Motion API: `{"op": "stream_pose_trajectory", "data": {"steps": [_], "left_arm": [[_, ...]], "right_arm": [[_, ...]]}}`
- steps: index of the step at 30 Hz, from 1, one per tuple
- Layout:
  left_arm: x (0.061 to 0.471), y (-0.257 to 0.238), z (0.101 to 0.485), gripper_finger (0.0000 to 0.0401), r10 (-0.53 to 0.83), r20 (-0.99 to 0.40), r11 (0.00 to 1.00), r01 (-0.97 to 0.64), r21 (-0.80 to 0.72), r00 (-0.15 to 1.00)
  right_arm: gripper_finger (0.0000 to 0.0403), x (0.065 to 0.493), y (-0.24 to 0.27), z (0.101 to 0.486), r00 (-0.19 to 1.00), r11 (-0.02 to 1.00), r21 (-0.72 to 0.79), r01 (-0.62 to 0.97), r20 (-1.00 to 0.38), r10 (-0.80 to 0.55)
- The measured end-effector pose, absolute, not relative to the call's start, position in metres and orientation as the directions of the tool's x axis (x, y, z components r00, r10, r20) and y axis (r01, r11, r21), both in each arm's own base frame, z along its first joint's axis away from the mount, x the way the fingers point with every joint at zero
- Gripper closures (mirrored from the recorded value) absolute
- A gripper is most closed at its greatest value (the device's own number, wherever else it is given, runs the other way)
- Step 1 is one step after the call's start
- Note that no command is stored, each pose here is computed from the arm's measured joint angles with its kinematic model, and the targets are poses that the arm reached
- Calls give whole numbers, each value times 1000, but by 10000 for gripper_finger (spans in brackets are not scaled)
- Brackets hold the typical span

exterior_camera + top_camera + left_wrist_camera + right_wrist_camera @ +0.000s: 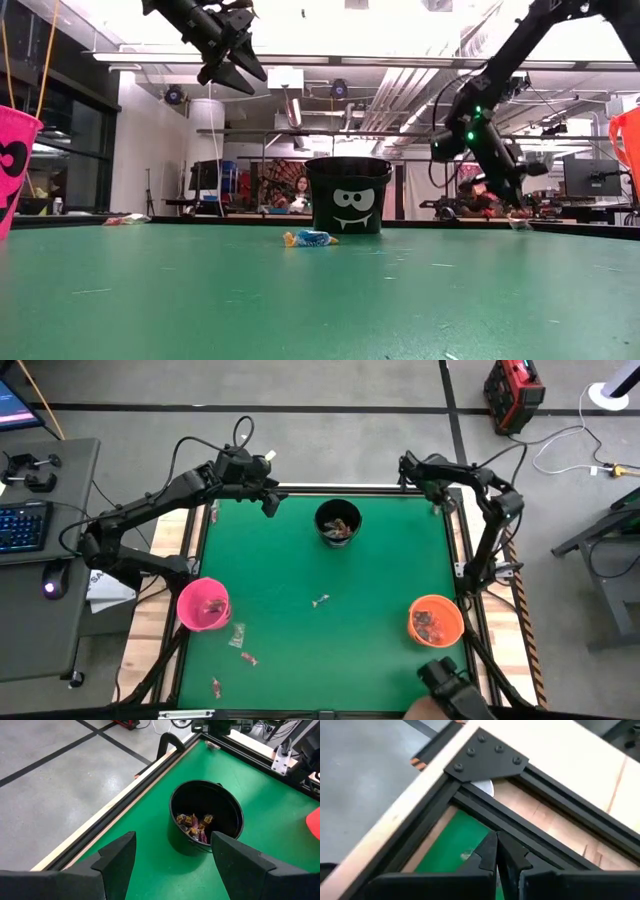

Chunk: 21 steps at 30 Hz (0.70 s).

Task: Sort candy by brand, put in halloween buckets
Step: Put the transparent candy into the black bucket

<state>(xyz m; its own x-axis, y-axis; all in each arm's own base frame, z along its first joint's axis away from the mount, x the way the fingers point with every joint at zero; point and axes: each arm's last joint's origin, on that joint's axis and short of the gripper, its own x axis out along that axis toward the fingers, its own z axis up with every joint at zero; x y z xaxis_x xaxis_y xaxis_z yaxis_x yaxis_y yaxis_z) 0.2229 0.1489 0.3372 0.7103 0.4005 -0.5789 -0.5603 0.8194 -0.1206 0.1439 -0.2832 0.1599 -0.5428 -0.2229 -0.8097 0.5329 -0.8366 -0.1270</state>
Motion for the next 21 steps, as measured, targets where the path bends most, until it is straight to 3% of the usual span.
{"op": "stream_pose_trajectory", "data": {"steps": [8, 14, 21], "left_arm": [[223, 149, 337, 155, 401, -579, 819, -561, -121, 710], [222, 149, 337, 155, 398, -586, 818, -562, -122, 706], [221, 148, 335, 155, 390, -605, 817, -564, -121, 694]], "right_arm": [[403, 144, -288, 139, -581, -831, -199, 519, -796, -172], [403, 149, -293, 128, -542, -795, -247, 554, -832, -119], [403, 166, -280, 124, -463, -573, -335, 748, -882, -88]]}}
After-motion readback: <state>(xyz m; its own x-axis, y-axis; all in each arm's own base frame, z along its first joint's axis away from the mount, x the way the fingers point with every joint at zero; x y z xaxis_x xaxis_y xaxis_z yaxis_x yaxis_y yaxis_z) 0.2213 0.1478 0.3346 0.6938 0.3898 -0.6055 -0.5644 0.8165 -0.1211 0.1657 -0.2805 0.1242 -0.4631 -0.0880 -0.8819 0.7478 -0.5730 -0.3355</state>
